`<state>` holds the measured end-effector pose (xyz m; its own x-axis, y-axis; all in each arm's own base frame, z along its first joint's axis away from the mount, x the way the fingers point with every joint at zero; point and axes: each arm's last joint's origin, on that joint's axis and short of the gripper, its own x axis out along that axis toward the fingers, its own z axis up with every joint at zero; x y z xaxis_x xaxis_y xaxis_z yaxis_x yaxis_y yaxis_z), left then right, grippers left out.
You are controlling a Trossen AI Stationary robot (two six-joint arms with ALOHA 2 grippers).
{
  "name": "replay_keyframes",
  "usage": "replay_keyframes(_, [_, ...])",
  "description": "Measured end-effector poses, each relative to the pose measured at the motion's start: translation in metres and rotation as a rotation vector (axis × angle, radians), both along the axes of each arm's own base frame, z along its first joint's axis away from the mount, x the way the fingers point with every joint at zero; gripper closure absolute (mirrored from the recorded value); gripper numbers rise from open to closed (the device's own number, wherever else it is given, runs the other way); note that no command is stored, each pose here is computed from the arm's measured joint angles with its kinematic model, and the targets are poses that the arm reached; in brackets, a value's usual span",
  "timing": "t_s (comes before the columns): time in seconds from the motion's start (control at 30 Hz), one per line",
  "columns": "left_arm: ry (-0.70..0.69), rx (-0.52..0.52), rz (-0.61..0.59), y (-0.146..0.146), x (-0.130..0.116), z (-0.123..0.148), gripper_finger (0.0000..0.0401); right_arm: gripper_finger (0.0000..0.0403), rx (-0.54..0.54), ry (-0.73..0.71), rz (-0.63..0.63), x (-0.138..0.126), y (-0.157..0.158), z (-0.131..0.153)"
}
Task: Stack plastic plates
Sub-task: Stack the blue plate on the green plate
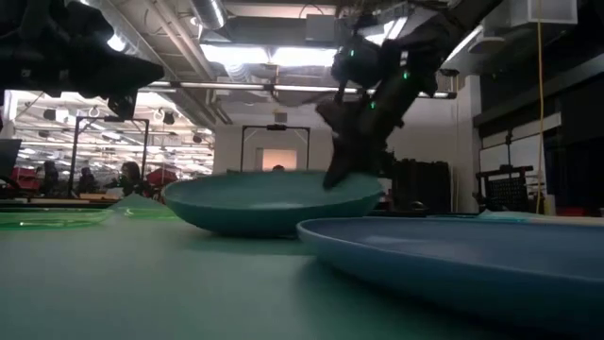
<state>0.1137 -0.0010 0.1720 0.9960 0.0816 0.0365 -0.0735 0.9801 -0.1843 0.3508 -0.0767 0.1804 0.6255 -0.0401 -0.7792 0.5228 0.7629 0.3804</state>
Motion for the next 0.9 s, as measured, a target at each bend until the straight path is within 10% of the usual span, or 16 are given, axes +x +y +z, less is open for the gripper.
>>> replay_keyframes(0.4, [0.011,-0.012,-0.008,0.0,0.0,-0.001,0.0395,0.0402,0.084,0.023,0.169,-0.028,0.039,0.055])
replay_keyframes(0.9, [-0.011,-0.022,-0.009,0.0,0.0,0.001,0.0395,0.0402,0.155,0.289,0.5,-0.062,0.133,0.02])
